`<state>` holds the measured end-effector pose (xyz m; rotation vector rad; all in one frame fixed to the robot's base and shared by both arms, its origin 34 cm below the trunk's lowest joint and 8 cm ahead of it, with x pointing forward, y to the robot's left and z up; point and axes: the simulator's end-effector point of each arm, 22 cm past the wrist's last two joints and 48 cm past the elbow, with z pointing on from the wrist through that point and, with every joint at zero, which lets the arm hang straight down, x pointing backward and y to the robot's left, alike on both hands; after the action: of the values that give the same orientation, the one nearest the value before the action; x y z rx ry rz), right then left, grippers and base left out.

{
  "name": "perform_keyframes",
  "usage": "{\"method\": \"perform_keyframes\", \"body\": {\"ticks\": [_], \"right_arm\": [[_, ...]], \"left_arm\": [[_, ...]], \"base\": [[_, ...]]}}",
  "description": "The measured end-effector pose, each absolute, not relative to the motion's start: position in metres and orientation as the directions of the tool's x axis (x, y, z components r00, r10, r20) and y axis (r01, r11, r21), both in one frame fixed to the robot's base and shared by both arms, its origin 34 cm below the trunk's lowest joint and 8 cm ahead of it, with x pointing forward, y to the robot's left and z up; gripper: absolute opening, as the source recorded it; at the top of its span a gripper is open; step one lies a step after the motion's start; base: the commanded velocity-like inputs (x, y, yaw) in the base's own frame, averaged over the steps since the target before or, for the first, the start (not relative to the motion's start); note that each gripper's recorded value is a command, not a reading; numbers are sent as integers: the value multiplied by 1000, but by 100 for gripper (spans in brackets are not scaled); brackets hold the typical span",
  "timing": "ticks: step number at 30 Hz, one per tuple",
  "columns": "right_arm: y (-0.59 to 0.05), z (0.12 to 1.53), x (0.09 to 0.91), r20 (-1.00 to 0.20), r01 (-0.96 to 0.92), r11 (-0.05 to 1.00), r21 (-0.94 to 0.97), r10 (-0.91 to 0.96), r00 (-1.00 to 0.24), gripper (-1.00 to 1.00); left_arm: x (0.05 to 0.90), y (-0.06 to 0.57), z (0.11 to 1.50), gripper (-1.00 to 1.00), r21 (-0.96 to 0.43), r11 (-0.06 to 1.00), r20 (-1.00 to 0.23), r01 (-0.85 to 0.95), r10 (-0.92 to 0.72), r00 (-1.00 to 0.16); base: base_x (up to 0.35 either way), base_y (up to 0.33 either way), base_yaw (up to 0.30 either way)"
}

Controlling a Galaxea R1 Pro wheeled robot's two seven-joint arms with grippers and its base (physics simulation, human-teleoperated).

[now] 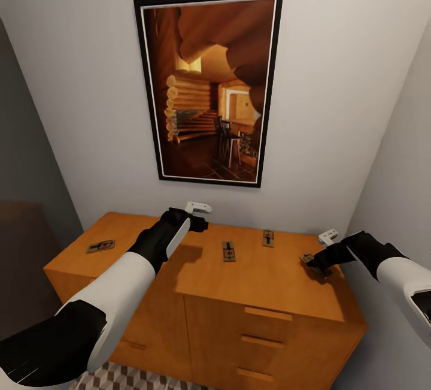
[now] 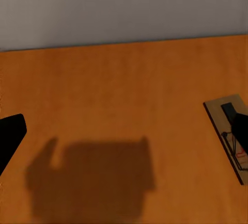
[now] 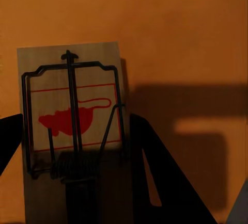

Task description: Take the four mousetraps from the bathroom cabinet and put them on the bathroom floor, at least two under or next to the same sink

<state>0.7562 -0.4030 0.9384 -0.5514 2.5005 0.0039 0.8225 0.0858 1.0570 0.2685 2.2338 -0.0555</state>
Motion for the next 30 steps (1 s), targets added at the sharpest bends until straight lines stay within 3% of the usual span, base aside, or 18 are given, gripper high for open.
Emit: {"method": "perform_keyframes", "body": {"ticks": [30], "right_arm": [[-335,946,773,-558,-400,910,-106,-388,-733,-100]], "left_arm": [[818,79,1064,100,3,977,-775,212,136,-618]], "base": [[0,0,0]]}}
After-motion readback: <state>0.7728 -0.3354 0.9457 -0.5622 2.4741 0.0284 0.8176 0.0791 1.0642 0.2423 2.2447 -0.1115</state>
